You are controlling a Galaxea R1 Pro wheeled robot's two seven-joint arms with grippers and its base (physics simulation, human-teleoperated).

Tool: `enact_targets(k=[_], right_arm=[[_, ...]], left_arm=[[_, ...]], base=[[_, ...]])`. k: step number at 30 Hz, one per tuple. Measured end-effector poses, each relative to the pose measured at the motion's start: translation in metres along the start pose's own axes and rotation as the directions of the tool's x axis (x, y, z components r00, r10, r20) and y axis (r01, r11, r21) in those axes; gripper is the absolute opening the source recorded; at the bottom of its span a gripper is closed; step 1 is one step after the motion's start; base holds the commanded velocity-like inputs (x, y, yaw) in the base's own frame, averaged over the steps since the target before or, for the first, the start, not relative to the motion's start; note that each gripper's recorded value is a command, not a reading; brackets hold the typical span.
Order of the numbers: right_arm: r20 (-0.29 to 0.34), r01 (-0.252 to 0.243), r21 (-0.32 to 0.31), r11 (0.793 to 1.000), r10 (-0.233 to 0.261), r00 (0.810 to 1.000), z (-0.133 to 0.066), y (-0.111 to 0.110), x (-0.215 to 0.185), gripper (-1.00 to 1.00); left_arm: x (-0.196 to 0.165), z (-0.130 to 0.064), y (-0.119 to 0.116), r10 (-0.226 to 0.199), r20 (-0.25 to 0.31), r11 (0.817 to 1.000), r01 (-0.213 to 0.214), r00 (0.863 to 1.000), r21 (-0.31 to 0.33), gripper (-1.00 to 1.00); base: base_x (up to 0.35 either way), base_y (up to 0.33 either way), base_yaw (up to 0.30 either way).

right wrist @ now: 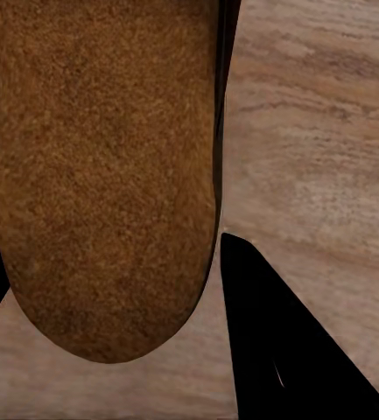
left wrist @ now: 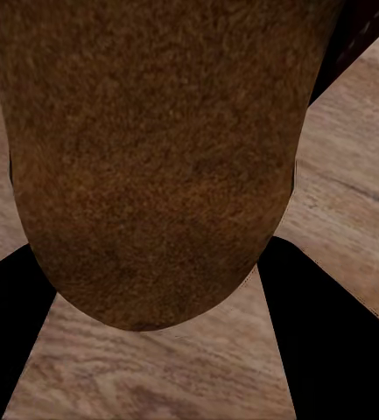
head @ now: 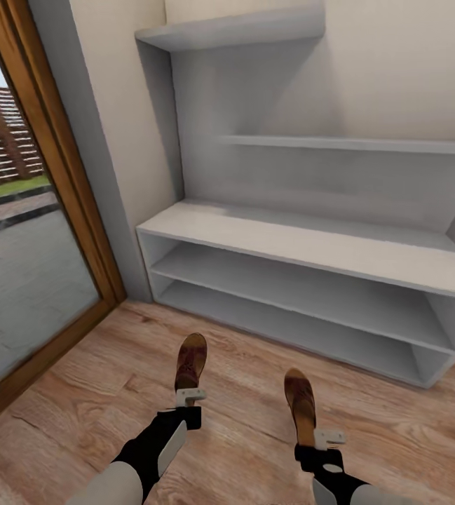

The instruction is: Pick up the two gym shoes and the two sandals from the corridor floor and place them onto the hallstand (shoe rack) in the corridor, making sure they are on the rack and not on the floor. Arrange them so the two gym shoes are next to each other and the two sandals are next to each other.

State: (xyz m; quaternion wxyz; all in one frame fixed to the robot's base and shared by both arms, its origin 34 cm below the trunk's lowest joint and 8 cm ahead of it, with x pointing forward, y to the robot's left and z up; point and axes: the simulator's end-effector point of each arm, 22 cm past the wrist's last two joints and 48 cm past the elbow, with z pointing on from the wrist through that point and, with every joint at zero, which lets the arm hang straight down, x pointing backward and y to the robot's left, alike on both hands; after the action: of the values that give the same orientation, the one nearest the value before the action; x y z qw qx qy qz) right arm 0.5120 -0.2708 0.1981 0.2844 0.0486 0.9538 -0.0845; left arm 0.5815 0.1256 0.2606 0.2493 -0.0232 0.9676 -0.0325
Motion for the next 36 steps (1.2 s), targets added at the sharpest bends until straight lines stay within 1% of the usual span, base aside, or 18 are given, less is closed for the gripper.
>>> enact_targets(k=[4, 11, 15, 36], right_arm=[[-0.005, 0.001, 0.0, 1.0, -0.001, 1.0, 0.0, 0.0, 0.003, -1.0], [-0.006, 0.0, 0.001, 1.0, 0.0, 1.0, 0.0, 0.0, 0.003, -1.0], [-0.011, 0.001, 0.001, 1.0, -0.001, 1.0, -0.001, -0.001, 0.007, -1.0], [-0.034, 0.005, 0.003, 1.0, -0.005, 0.999, -0.003, -0.003, 0.025, -1.0]], left_arm=[[-0.001, 0.0, 0.0, 0.0, 0.001, 1.0, 0.0, 1.0, 0.0, -1.0], [-0.001, 0.0, 0.0, 0.0, 0.002, 1.0, 0.0, 1.0, 0.0, -1.0], [-0.001, 0.0, 0.0, 0.0, 0.003, 1.0, 0.0, 1.0, 0.0, -1.0], [0.0, 0.0, 0.0, 0.0, 0.0, 1.0, 0.0, 1.0, 0.0, -1.0]], base=[[0.0, 0.289, -0.234], [0.0, 0.182, -0.049], [0.0, 0.208, -0.14], [0.0, 0.017, -0.269]])
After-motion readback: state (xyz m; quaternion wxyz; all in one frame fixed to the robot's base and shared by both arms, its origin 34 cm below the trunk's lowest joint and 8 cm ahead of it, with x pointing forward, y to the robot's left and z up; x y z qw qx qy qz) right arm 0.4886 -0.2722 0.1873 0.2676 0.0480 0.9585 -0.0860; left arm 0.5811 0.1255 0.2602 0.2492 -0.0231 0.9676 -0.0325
